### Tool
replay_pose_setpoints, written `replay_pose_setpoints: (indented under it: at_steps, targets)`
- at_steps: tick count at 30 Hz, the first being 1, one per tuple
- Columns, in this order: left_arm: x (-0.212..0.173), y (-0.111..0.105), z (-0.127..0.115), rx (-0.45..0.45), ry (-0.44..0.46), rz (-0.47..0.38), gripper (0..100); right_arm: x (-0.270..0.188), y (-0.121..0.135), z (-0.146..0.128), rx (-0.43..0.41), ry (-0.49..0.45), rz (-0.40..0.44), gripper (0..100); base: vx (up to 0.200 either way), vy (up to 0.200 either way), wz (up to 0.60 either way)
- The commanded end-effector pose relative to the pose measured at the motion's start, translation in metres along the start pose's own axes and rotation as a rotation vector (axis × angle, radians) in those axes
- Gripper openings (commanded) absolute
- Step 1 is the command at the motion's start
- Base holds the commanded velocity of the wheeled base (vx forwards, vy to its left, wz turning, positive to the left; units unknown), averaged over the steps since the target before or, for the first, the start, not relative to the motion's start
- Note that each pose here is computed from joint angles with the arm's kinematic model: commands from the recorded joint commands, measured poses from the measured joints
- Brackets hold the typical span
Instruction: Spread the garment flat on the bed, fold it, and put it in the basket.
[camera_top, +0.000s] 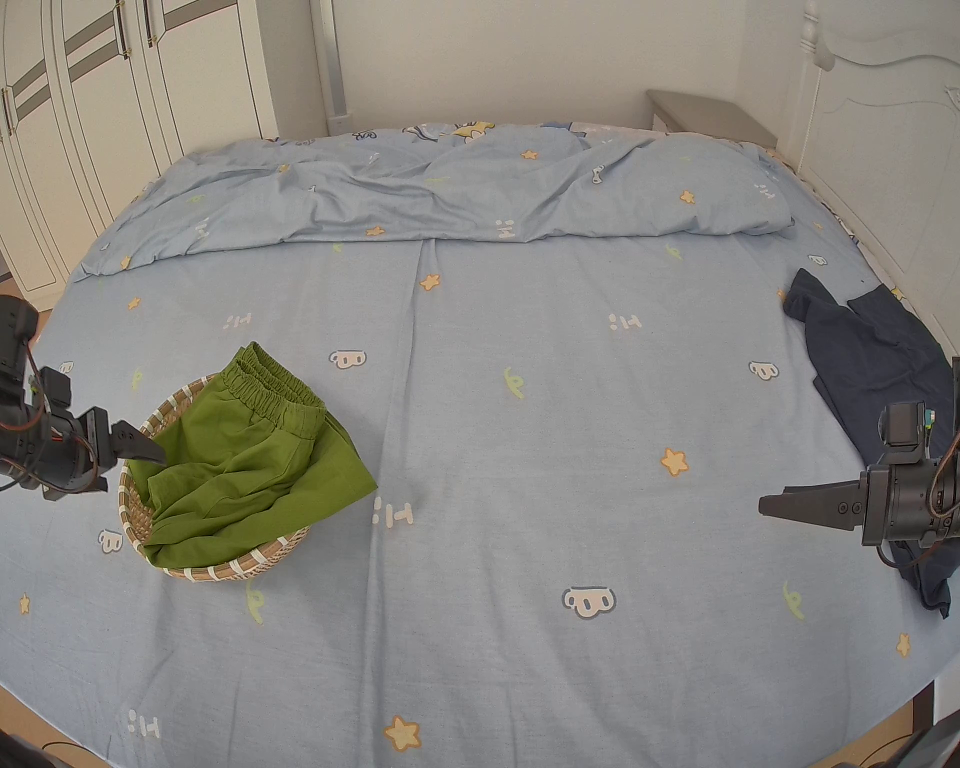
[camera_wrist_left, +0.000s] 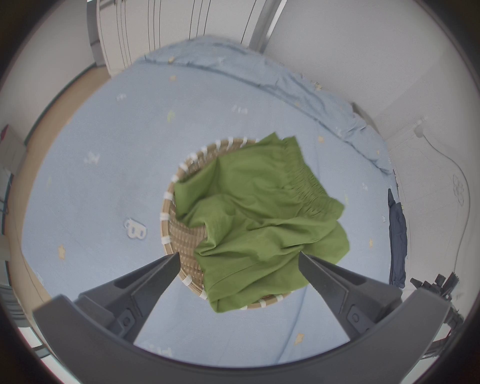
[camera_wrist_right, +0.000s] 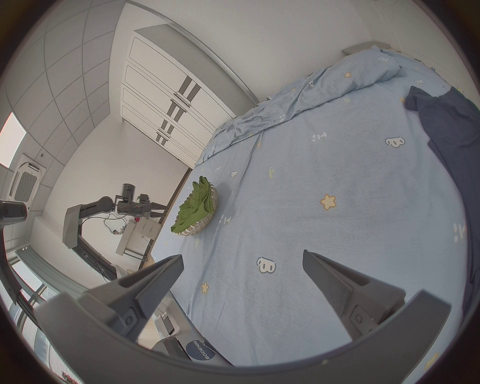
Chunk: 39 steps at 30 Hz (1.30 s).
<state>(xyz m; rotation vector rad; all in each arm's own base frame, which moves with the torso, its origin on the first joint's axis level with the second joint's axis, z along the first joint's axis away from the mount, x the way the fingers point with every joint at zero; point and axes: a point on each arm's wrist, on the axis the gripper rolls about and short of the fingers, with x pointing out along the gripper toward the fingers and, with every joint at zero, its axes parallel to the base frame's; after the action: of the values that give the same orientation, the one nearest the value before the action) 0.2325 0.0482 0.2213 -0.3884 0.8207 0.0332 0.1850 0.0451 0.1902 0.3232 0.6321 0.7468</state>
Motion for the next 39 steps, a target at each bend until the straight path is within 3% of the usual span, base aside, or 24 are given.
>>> replay_pose_setpoints:
  at_steps: [1,6,8,9,10,14,17,19,20,22,28,30,32,33,35,36,37,38,39]
  targets:
    - [-0.083,-0.034,-0.023,0.119,-0.228,-0.07,100,-0.013,0.009,-0.004,-0.037,-0.04,-0.015,100,0.0,0.0,0.0]
    - [-0.137,-0.041,-0.085,0.165,-0.346,-0.182,100,-0.039,0.024,-0.028,-0.148,-0.1,-0.032,100,0.0,0.0,0.0]
    - [-0.137,-0.041,-0.085,0.165,-0.346,-0.182,100,-0.039,0.024,-0.028,-0.148,-0.1,-0.032,100,0.0,0.0,0.0]
    - [-0.158,-0.028,-0.125,0.168,-0.409,-0.161,100,-0.057,0.032,-0.055,-0.207,-0.139,-0.033,100,0.0,0.0,0.0]
    - [-0.161,-0.026,-0.131,0.166,-0.42,-0.155,100,-0.061,0.034,-0.06,-0.215,-0.149,-0.03,100,0.0,0.0,0.0]
    - [-0.181,-0.007,-0.193,0.17,-0.527,-0.164,100,-0.09,0.046,-0.119,-0.275,-0.247,-0.014,100,0.0,0.0,0.0]
    - [-0.182,0.008,-0.234,0.175,-0.561,-0.182,100,-0.104,0.051,-0.146,-0.286,-0.313,0.001,100,0.0,0.0,0.0]
    - [-0.18,0.012,-0.243,0.177,-0.566,-0.186,100,-0.108,0.053,-0.153,-0.277,-0.328,0.01,100,0.0,0.0,0.0]
    - [-0.174,0.019,-0.262,0.176,-0.586,-0.189,100,-0.116,0.057,-0.166,-0.254,-0.358,0.025,100,0.0,0.0,0.0]
    - [-0.168,0.024,-0.274,0.178,-0.606,-0.192,100,-0.122,0.058,-0.177,-0.255,-0.378,0.036,100,0.0,0.0,0.0]
    - [-0.139,0.037,-0.294,0.204,-0.598,-0.199,100,-0.122,0.055,-0.196,-0.264,-0.388,0.021,100,0.0,0.0,0.0]
    - [-0.124,0.039,-0.294,0.216,-0.587,-0.185,100,-0.117,0.049,-0.2,-0.262,-0.379,-0.017,100,0.0,0.0,0.0]
    - [-0.105,0.042,-0.293,0.252,-0.594,-0.158,100,-0.11,0.04,-0.206,-0.271,-0.378,-0.133,100,0.0,0.0,0.0]
    - [-0.09,0.044,-0.293,0.275,-0.616,-0.122,100,-0.104,0.032,-0.211,-0.299,-0.377,-0.238,100,0.0,0.0,0.0]
    - [-0.088,0.045,-0.292,0.28,-0.63,-0.109,100,-0.104,0.031,-0.211,-0.309,-0.382,-0.267,100,0.0,0.0,0.0]
    - [-0.078,0.046,-0.285,0.301,-0.785,-0.04,100,-0.103,0.025,-0.208,-0.347,-0.468,-0.453,100,0.0,0.0,0.0]
    - [-0.078,0.046,-0.285,0.301,-0.785,-0.04,100,-0.103,0.025,-0.208,-0.347,-0.468,-0.453,100,0.0,0.0,0.0]
    - [-0.068,0.047,-0.284,0.326,-0.87,-0.035,100,-0.102,0.022,-0.208,-0.344,-0.505,-0.536,100,0.0,0.0,0.0]
    - [-0.068,0.046,-0.284,0.328,-0.875,-0.035,100,-0.102,0.022,-0.208,-0.34,-0.507,-0.545,100,0.0,0.0,0.0]
